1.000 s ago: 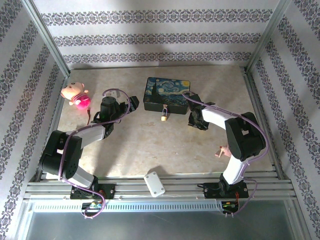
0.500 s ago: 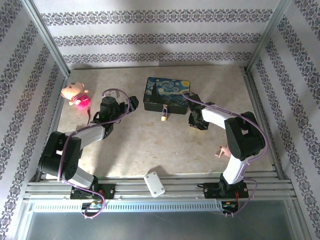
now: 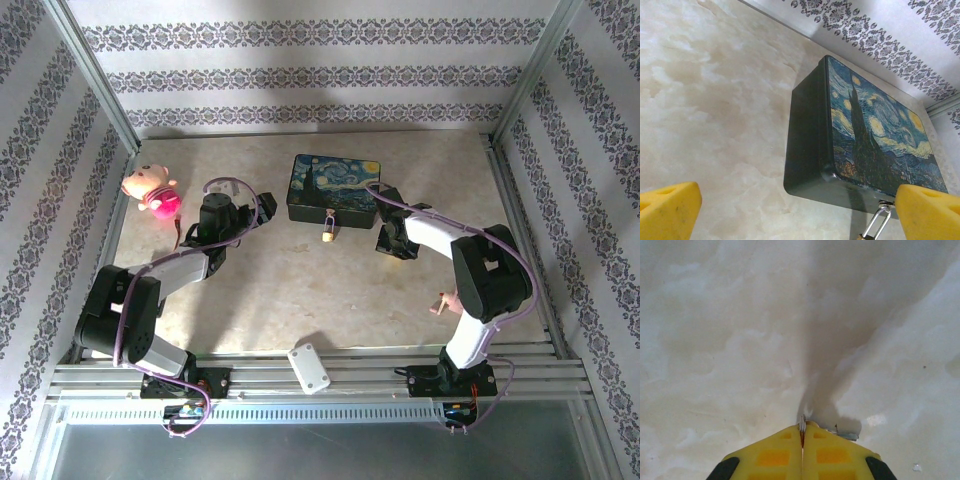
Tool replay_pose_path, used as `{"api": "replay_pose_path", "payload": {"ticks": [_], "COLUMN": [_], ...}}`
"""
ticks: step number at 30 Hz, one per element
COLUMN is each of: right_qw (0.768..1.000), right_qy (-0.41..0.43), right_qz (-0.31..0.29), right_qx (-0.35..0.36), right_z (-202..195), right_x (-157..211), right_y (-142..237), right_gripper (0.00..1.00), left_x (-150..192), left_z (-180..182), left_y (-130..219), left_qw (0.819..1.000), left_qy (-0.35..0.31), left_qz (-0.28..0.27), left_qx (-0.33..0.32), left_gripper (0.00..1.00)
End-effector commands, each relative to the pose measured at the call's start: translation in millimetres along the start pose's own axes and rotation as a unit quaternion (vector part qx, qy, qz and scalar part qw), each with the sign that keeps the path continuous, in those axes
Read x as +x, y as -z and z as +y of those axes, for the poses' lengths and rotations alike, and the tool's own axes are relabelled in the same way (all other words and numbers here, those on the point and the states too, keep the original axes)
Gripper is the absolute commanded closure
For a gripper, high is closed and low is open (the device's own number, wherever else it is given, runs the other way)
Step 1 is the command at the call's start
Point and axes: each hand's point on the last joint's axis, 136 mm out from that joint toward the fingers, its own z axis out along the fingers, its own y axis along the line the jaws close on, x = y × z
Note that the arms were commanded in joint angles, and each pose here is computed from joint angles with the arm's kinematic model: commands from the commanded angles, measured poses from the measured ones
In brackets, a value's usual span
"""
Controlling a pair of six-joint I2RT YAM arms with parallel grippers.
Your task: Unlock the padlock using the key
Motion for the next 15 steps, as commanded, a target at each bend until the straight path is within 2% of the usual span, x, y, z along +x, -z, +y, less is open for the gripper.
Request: {"api": "replay_pose_path", "payload": {"ticks": [1,9,15], "right_qw": [1.000,0.997,0.984], "right_qy": [-0.001,0.035,0.053], "right_qz": [-0.016,-0.049,-0.066], "right_qx": [-0.004,-0.050,-0.154], "right_z": [-1.3,19.4,55.6], "right_x": [-7.9,-15.3,-19.1], "right_y": [20.1,69.0,119.3], "right_gripper": [1.00,1.00,1.00], "left_x": [-7.5,-8.6,-7.9], "left_z": [-7.8,-16.2,-42.4], "left_y": [6.9,12.3,20.4], "left_qw": [1.000,0.999,0.992], "left_qy": [-0.011,-0.043,-0.086], "left_qz": [-0.008,-0.003,-0.006], "left_qx": [0.004,0.020,0.092], "left_gripper": [0.01,0.01,0.00]}}
